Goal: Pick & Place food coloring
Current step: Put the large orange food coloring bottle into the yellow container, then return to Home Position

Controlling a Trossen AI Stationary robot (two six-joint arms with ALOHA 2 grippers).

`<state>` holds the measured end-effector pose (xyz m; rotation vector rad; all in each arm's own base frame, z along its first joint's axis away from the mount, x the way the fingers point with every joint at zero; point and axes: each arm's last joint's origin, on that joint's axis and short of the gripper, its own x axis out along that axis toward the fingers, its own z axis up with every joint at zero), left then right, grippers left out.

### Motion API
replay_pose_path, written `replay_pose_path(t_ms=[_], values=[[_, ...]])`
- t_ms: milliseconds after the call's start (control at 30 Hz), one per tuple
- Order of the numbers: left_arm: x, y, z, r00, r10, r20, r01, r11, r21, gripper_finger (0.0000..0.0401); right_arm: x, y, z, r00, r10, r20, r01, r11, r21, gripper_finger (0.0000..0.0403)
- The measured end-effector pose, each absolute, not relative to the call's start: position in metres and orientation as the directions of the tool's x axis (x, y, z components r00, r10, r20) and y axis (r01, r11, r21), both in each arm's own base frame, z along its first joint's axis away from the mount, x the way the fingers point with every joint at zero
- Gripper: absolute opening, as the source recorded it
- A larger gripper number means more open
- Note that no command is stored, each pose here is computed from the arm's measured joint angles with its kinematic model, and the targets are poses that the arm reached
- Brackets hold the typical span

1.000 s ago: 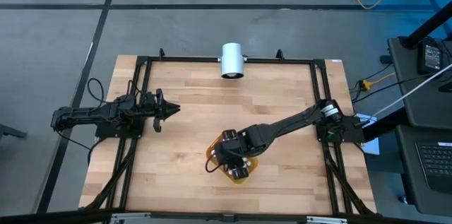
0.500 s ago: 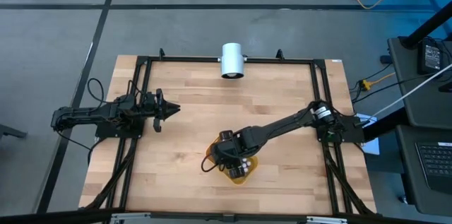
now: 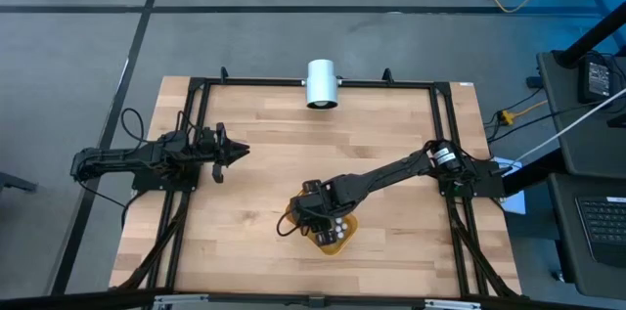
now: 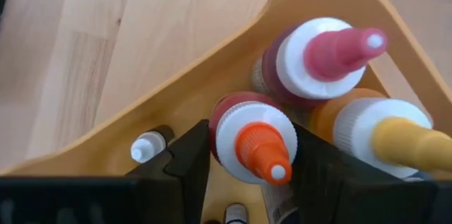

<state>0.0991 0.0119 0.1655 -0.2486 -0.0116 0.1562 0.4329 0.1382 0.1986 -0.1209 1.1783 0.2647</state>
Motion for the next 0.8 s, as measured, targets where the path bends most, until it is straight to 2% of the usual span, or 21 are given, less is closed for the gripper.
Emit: replay_pose_path(t_ms=[200, 367, 533, 800], values=[[0.099, 0.012, 0.166, 0.988, 0.155, -0.007, -0.152, 0.957, -0.246, 0.0067, 0.433, 0.138, 0.199, 0.356, 0.142, -0.924, -0.246, 0.968, 0.054, 0.0166], [0.099, 0.012, 0.165, 0.988, 0.155, -0.008, -0.153, 0.957, -0.246, 0.0065, 0.435, 0.139, 0.205, 0.364, 0.142, -0.92, -0.245, 0.968, 0.052, 0.0191], [0.099, 0.012, 0.166, 0.988, 0.155, -0.007, -0.152, 0.957, -0.246, 0.0068, 0.436, 0.139, 0.22, 0.365, 0.138, -0.921, -0.242, 0.969, 0.049, 0.0213], [0.099, 0.012, 0.166, 0.988, 0.155, -0.008, -0.152, 0.957, -0.246, 0.0063, 0.433, 0.137, 0.267, 0.356, 0.133, -0.925, -0.245, 0.968, 0.045, 0.0217]])
